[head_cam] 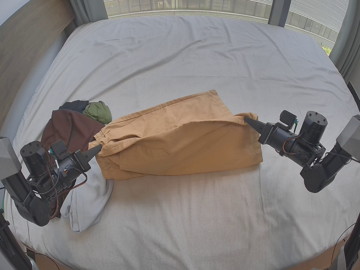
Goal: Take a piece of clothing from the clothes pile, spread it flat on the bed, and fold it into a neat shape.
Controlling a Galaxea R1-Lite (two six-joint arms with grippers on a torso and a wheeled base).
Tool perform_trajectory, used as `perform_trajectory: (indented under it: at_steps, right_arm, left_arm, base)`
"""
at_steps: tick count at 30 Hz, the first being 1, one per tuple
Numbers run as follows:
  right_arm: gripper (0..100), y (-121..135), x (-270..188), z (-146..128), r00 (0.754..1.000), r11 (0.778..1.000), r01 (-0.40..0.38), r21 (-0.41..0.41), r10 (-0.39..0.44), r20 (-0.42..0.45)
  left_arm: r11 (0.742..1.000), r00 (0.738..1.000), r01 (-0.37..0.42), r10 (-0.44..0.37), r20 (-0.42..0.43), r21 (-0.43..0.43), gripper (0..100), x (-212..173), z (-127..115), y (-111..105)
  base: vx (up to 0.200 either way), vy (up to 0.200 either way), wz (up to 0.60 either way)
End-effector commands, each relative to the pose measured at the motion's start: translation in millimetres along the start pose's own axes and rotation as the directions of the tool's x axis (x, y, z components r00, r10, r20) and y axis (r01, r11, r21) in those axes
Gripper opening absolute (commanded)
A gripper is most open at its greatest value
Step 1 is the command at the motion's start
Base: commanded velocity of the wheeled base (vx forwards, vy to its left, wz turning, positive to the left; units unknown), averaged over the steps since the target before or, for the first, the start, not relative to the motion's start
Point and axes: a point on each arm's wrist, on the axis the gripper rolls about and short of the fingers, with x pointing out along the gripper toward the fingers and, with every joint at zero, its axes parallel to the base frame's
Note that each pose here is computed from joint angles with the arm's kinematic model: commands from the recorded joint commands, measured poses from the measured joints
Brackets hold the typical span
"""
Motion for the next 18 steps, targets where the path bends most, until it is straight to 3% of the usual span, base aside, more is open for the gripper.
perform_trajectory:
  at_steps: [1, 18]
  right_arm:
    - [0, 0.9, 9.6, 11.4, 1.0, 1.0, -0.012, -0.012, 0.012, 0.024]
    - [0, -7.7, 45.9, 48.3, 0.998, 1.0, -0.001, -0.024, 0.003, 0.058]
  left_arm:
    - [1.0, 1.0, 0.006, -0.006, 0.013, -0.005, 0, 4.4, 1.6, -2.4]
    - [0.999, 0.999, -0.014, 0.015, 0.045, -0.034, 0, 11.6, 5.0, 0.0]
  base:
    - [0.0, 0.0, 0.0]
    - [0.0, 0.0, 0.0]
